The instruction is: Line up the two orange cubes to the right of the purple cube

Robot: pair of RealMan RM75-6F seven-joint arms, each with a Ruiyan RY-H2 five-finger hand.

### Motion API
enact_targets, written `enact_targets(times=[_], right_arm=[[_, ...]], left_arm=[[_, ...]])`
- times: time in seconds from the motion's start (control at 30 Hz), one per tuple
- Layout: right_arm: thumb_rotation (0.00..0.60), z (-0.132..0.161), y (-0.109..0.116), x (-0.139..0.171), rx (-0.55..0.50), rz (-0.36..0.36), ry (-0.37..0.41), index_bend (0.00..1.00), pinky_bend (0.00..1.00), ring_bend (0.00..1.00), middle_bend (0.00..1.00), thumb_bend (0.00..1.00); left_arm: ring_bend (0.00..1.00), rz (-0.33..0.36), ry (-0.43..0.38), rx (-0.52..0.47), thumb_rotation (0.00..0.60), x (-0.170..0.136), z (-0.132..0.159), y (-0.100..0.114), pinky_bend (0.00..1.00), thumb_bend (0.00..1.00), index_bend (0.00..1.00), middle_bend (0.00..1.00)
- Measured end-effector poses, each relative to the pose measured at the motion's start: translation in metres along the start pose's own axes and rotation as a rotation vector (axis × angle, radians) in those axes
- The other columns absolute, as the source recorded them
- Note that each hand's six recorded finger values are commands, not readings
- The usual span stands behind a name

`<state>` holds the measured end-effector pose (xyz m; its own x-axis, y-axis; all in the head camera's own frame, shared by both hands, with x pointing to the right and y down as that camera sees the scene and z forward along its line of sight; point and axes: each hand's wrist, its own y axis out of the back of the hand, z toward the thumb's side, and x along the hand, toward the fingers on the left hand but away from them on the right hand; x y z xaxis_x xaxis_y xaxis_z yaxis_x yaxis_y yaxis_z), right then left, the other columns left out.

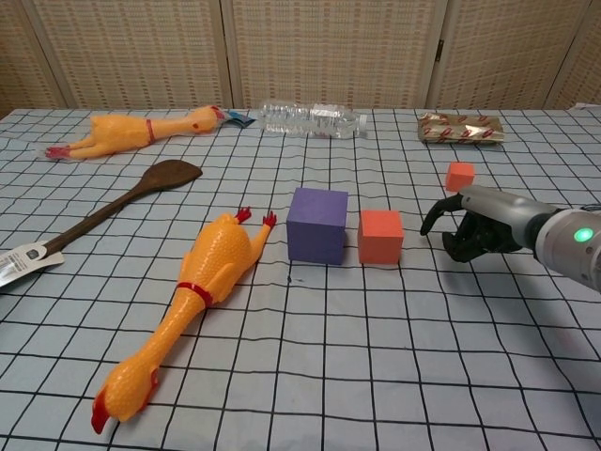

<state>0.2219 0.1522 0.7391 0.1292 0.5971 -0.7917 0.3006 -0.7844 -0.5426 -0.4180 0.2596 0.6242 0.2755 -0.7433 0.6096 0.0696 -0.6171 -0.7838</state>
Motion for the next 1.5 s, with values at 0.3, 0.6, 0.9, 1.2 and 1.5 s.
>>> enact_targets(times=[0.3, 0.6, 0.9, 1.2, 1.5], right_arm=[[0.6, 0.004, 0.009, -0.007, -0.07, 0.043, 0.004, 0.32, 0.98, 0.97, 0.91, 0.64], [0.6, 0.004, 0.005, -0.008, -0.093, 0.079, 0.008, 0.32, 0.98, 0.97, 0.91, 0.65], [0.6, 0.004, -0.002, -0.004, -0.08, 0.105, 0.024, 0.32, 0.98, 0.97, 0.91, 0.65], [0.6, 0.005, -0.004, -0.002, -0.084, 0.12, 0.034, 0.33, 0.98, 0.97, 0.91, 0.66], [0.6, 0.01, -0.009, -0.002, -0.106, 0.153, 0.061, 0.33, 0.98, 0.97, 0.91, 0.66]], left_arm=[[0.46, 0.001, -0.002, 0.0, 0.6, 0.0, 0.001, 0.0, 0.64, 0.43, 0.3, 0.53], [0.46, 0.001, -0.004, 0.0, 0.6, -0.001, 0.001, 0.0, 0.63, 0.43, 0.3, 0.54], [0.46, -0.003, -0.007, 0.001, 0.6, -0.001, 0.002, 0.0, 0.63, 0.43, 0.3, 0.54], [0.46, -0.004, -0.009, 0.001, 0.6, -0.001, 0.002, 0.0, 0.64, 0.43, 0.3, 0.54], [0.46, -0.008, -0.022, 0.006, 0.6, 0.0, 0.006, -0.002, 0.64, 0.43, 0.3, 0.54]])
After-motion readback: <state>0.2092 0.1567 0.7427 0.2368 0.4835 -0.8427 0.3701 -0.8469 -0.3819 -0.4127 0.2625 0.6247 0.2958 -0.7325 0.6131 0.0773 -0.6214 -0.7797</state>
